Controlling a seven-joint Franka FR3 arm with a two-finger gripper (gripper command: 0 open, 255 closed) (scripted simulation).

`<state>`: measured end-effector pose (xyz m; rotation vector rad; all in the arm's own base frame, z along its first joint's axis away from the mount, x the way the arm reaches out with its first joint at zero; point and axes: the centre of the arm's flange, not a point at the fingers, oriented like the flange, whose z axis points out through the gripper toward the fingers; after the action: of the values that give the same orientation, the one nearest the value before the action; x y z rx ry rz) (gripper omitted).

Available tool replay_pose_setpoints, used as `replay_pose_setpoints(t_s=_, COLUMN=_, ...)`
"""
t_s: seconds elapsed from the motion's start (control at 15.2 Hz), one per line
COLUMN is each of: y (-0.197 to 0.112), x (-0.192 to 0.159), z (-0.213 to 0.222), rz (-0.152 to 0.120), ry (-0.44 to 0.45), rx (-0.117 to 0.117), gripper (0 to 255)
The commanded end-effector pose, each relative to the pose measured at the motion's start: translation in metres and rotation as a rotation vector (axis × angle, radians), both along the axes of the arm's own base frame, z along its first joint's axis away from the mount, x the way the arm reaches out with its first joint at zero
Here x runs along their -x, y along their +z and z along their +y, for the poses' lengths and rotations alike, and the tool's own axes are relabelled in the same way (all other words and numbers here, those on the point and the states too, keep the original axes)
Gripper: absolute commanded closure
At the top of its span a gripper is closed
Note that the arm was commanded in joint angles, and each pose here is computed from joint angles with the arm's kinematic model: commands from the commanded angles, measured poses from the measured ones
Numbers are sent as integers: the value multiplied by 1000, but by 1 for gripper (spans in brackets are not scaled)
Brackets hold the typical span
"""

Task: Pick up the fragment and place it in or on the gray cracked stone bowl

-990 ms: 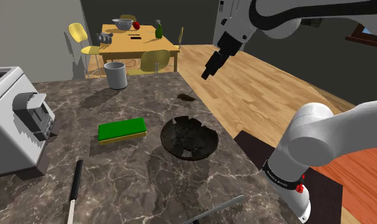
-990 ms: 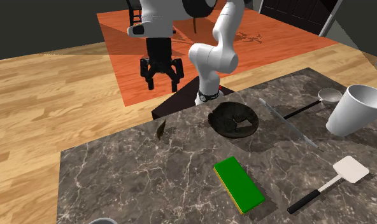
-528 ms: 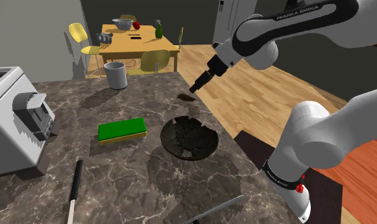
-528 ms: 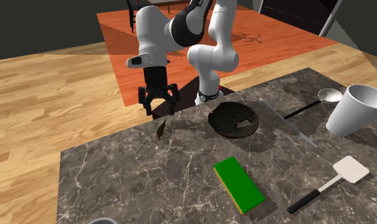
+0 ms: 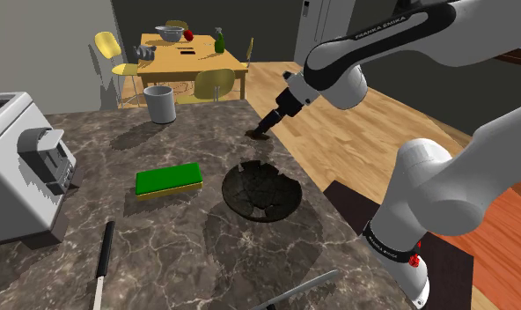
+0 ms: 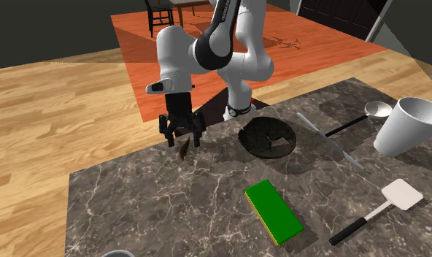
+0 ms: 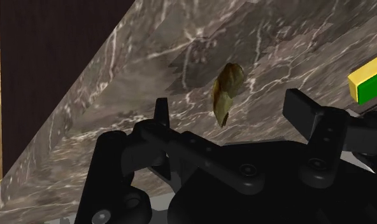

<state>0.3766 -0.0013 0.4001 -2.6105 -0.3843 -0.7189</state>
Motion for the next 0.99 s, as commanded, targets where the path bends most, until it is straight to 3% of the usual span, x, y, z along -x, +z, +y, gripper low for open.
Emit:
replay_pose_setpoints(t_s=0.0, y=-4, x=-2, z=2, rz=-1, ry=-1, rx=1, gripper=0)
replay_pose_setpoints(t_s=0.4, y=-4, x=-2, z=2, rz=-1, ry=-1, rx=1, gripper=0)
replay_pose_setpoints(t_s=0.46, y=-4, x=-2, z=2, rz=-1, ry=-1, rx=1, gripper=255)
replay_pose_setpoints(t_s=0.92, y=-3, x=-3, z=1, rz=-1, ry=-1, rx=1, gripper=255)
